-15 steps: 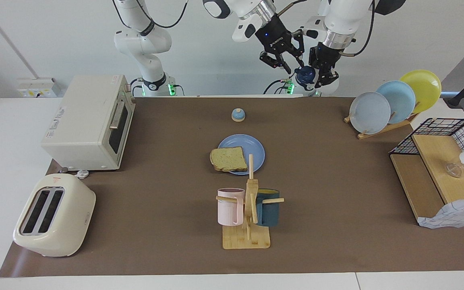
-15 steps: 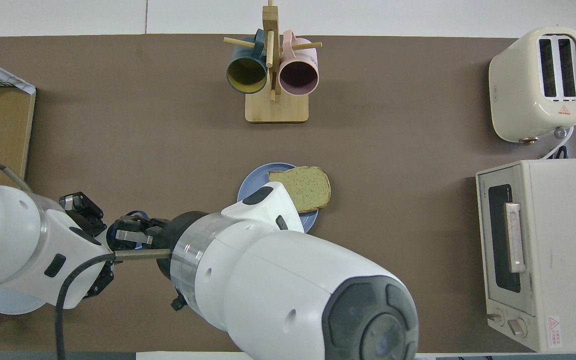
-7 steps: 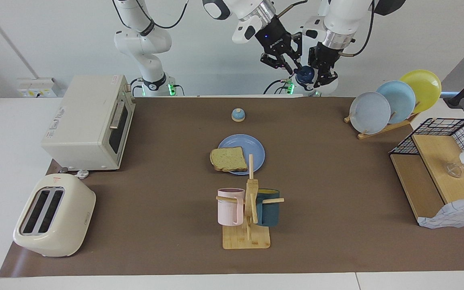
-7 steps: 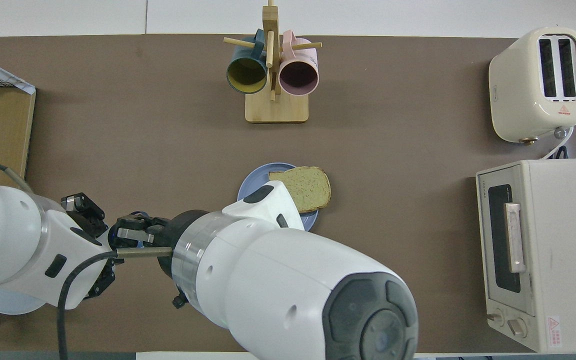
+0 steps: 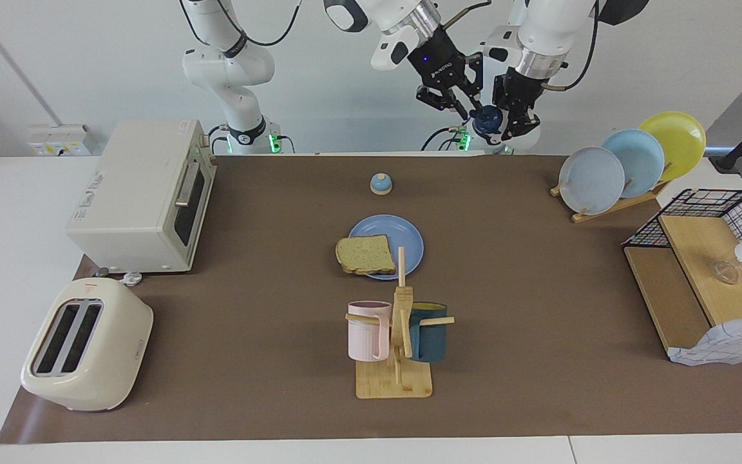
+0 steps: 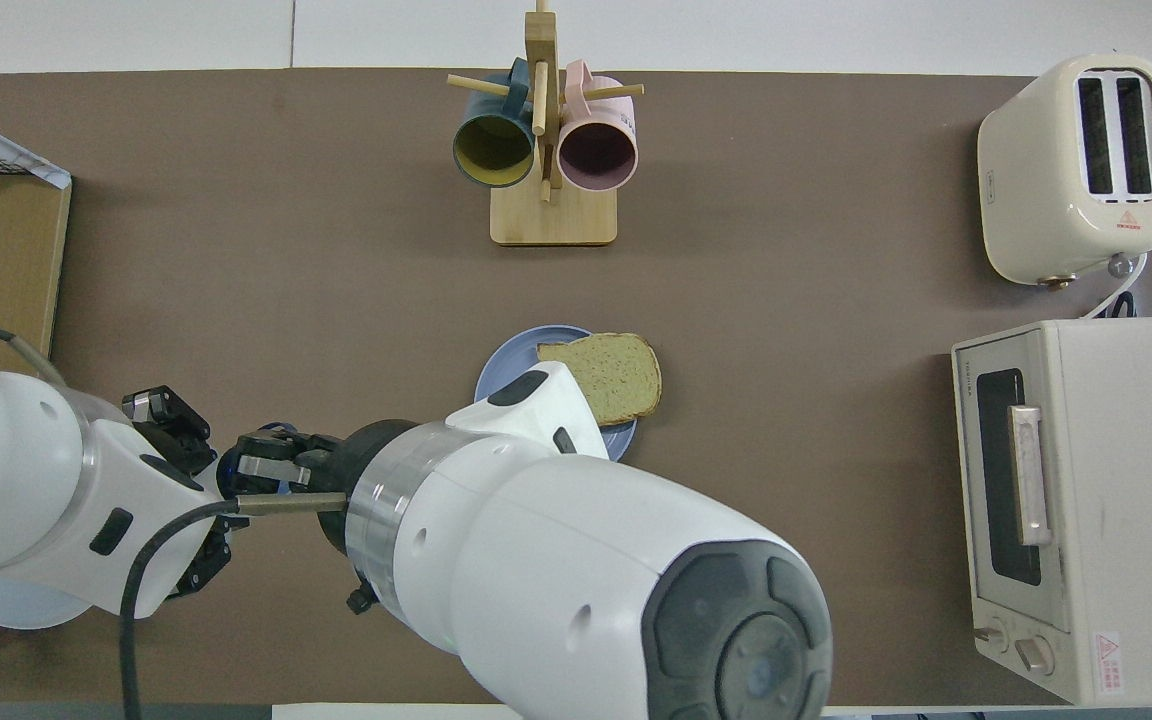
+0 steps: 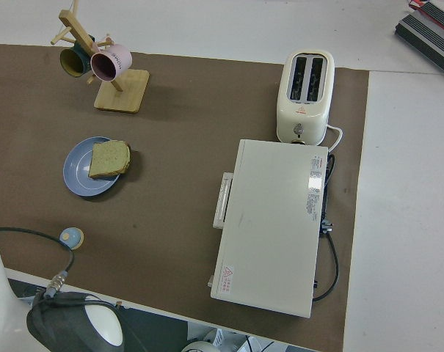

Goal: Put bread on plate and add seasoning

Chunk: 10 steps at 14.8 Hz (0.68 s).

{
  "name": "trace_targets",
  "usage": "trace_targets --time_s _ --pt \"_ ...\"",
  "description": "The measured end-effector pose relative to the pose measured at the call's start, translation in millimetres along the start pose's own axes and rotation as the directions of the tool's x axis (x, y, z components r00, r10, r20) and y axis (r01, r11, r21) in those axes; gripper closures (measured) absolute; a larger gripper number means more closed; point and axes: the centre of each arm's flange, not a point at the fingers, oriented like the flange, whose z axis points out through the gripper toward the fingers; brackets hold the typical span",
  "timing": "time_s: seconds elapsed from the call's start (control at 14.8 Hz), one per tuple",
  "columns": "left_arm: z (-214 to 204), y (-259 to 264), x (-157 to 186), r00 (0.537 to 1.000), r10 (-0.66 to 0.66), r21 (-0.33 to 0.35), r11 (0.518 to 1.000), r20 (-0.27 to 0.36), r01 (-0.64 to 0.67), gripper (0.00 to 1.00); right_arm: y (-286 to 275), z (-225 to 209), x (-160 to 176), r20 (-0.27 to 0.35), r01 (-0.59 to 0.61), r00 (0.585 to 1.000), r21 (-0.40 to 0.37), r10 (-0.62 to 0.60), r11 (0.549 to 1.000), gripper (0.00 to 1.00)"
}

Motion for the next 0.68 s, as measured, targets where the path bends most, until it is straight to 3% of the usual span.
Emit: trace_targets --time_s 0.34,0.47,0.68 --pt "0.0 0.0 0.0 1.000 -0.001 0.000 1.000 0.000 0.001 0.63 0.3 -0.2 0.8 -0.001 -0.001 1.000 0.000 0.001 1.000 0.78" --pt "0.9 -0.7 -0.8 1.000 -0.004 -0.002 1.000 0.000 0.004 0.63 0.3 -0.7 1.4 -0.003 -0.002 1.000 0.002 0.002 1.000 0.90" --pt "1.9 -1.3 -1.5 1.000 -0.007 -0.004 1.000 0.001 0.007 0.63 0.3 -0.7 1.6 -0.003 -0.002 1.000 0.002 0.002 1.000 0.95"
